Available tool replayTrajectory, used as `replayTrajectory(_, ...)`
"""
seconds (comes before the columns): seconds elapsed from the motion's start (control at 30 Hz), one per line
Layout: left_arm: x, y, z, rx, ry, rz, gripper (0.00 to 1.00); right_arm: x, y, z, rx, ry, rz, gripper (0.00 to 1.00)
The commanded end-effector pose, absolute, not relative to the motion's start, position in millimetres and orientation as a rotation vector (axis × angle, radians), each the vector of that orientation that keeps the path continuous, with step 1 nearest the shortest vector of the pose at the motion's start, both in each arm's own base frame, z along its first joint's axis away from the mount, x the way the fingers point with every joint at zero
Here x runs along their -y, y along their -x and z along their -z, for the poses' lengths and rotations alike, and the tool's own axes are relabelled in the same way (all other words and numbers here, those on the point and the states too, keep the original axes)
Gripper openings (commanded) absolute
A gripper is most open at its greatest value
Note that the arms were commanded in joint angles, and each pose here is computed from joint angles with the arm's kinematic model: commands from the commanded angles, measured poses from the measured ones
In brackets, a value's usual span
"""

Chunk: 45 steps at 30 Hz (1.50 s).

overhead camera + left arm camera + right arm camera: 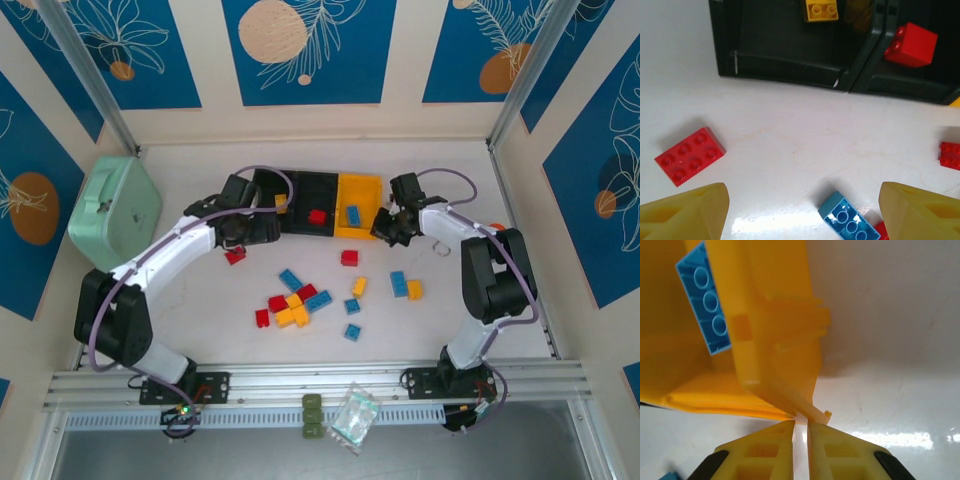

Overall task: Sort the legos into containers by color
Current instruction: Move the container to the top-center of the table, then pick up the lego from the center of the table.

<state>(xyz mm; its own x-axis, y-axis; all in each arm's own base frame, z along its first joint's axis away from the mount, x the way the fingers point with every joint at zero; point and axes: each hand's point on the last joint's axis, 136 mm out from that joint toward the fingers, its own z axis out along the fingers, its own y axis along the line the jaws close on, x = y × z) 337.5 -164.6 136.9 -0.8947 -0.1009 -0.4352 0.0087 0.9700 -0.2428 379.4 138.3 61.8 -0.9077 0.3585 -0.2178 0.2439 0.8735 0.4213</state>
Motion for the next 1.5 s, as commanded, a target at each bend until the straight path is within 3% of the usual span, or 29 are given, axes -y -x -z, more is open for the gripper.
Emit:
replayTrajectory(0.0, 157.7, -329.8, -139.5, -2.648, 0.106, 0.315, 0.78, -132.2, -396.5, -68.4, -2.728, -0.451, -0.544, 0.16)
replayTrajectory(0.53, 161.3, -326.1, -142.3, -2.636, 0.117, 0.363, 0.79, -135.9, -405.2, -105.4, -2.666, -0.328, -0.553, 0.2)
replayTrajectory(0.77, 188.3, -312.8, -146.9, -2.576, 0.006, 0.589, 0.79, -161.9, -357.3, -125.7, -2.709, -0.201, -0.551, 0.46)
replayTrajectory(1.1, 197.1, -272.4, -128.1, -2.567, -0.016, 0.809, 0.8, -207.0, -314.6, -82.0, -2.889, -0.109, -0.393, 0.68)
replayTrajectory(1.3, 189.9, -261.8, -114.4, -2.601, 0.012, 0.79, 0.8, -208.8, -315.2, -47.1, -2.98, -0.137, -0.225, 0.71)
replayTrajectory(1.47, 189.3, -262.5, -112.5, -2.599, 0.022, 0.785, 0.8, -211.0, -321.5, -32.4, -2.991, -0.139, -0.188, 0.63)
